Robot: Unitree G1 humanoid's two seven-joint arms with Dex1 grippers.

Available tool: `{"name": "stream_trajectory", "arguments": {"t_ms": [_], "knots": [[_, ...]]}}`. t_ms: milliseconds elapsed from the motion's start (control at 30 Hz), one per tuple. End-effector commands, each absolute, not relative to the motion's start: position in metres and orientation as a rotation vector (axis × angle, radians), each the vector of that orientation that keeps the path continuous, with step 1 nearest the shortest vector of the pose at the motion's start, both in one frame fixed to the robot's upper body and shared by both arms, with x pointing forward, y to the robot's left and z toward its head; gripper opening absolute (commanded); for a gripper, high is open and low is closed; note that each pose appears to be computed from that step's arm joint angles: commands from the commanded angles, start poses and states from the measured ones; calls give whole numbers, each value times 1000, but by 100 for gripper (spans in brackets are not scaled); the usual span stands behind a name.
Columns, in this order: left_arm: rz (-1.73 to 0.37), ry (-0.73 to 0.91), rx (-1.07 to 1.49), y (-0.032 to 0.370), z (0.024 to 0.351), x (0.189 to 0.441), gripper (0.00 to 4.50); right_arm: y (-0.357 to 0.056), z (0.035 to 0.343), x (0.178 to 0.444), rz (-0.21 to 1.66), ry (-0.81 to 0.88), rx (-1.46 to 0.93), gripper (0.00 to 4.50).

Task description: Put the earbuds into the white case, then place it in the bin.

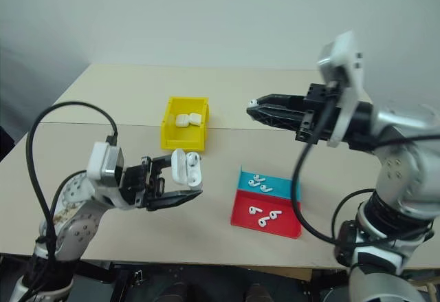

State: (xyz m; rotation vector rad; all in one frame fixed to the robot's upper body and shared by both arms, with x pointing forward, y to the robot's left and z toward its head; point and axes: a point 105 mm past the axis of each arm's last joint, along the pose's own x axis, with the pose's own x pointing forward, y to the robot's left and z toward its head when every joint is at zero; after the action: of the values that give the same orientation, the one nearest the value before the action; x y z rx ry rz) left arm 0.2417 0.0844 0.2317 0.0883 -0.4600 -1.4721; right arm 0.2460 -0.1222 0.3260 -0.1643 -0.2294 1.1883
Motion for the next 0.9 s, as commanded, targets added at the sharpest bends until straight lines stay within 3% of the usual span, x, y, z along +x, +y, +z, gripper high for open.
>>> {"name": "stream_trajectory", "arguments": {"t_ms": [33,367,900], "knots": [[-1517,-491,72,77,244,244,272,-121,331,225,1215,-352,-102,119],[-1599,-474,71,58,250,247,272,-95,315,204,1337,-405,26,119],[-1599,-501,76,54,247,248,272,-78,296,200,1419,-323,94,119]]}}
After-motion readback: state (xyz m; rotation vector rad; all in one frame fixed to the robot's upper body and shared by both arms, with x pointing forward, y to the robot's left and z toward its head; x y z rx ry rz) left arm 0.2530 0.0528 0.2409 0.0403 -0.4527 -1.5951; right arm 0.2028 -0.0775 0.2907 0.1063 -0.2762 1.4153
